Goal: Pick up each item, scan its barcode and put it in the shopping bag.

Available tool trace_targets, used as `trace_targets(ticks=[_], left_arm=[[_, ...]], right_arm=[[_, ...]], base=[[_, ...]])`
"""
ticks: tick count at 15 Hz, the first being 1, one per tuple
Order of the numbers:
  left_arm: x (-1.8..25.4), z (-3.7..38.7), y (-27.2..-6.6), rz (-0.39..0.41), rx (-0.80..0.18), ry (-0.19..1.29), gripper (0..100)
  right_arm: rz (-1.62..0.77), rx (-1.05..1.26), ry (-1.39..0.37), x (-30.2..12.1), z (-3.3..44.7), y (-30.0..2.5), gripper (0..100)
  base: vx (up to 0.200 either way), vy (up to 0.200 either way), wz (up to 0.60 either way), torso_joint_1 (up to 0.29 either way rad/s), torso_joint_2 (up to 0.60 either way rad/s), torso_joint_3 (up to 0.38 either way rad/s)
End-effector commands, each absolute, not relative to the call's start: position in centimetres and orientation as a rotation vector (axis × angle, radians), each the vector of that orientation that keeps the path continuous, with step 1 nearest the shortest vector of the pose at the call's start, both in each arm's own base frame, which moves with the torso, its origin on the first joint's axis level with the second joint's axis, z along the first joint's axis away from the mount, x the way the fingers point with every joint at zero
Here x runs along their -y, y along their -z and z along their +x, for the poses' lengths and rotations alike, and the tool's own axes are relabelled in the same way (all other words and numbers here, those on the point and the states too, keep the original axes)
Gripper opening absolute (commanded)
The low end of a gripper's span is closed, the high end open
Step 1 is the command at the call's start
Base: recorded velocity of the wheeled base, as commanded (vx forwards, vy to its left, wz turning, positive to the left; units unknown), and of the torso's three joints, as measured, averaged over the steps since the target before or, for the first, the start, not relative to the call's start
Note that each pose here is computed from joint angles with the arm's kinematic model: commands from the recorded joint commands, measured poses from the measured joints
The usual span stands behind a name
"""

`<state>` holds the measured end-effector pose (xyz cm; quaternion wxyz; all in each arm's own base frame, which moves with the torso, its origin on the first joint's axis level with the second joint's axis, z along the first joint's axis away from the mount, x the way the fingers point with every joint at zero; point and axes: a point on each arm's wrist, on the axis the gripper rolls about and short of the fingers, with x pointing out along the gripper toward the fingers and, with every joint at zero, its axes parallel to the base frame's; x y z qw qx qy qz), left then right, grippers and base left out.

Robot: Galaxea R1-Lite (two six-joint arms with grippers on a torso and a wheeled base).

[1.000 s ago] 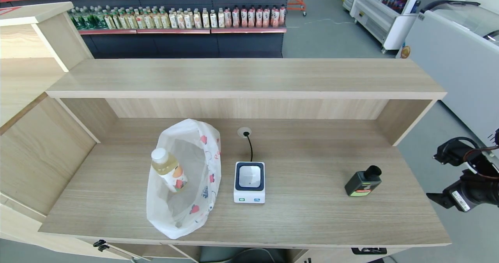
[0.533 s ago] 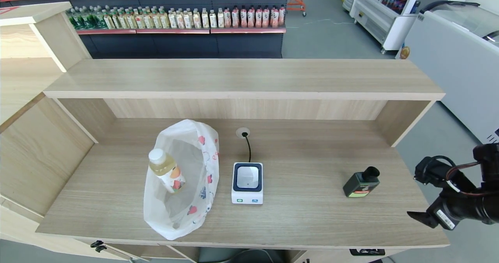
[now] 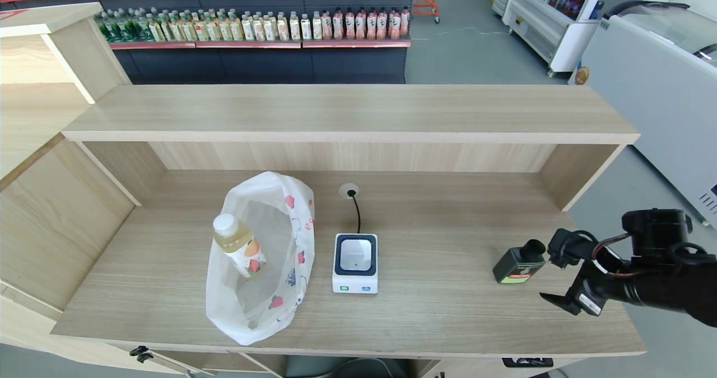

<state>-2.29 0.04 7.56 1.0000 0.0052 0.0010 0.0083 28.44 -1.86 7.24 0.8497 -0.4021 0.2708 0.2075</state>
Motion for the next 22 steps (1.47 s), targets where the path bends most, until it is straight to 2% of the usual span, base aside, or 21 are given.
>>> trace_targets(ticks=[1,6,7,15,20,22], left_arm=[[0.0,-2.3,-7.6,0.011,-0.002,-0.017,100],[0.0,-2.3,-7.6,0.011,-0.002,-0.017,100],[0.0,-2.3,-7.6,0.011,-0.002,-0.017,100],[0.0,-2.3,-7.6,0.011,-0.002,-0.018,100],[0.0,-2.3,-7.6,0.011,-0.002,-0.017,100],[0.0,-2.3,-7.6,0.011,-0.002,-0.017,100]], right_arm=[[-0.831,-0.597,-0.519,1.0,30.1,-4.9,100],[-0.845,-0.529,-0.558,-0.4,33.2,-4.6,100],[-0.847,-0.521,-0.569,-0.8,33.7,-4.4,0],[-0.800,-0.511,-0.618,-1.1,34.2,-3.6,0],[-0.786,-0.461,-0.565,0.1,33.3,-4.8,0],[-0.819,-0.350,-0.502,0.4,32.7,-5.4,0]], base=[[0.000,0.000,0.00,0.000,0.00,0.000],[0.000,0.000,0.00,0.000,0.00,0.000],[0.000,0.000,0.00,0.000,0.00,0.000],[0.000,0.000,0.00,0.000,0.00,0.000],[0.000,0.000,0.00,0.000,0.00,0.000],[0.000,0.000,0.00,0.000,0.00,0.000]])
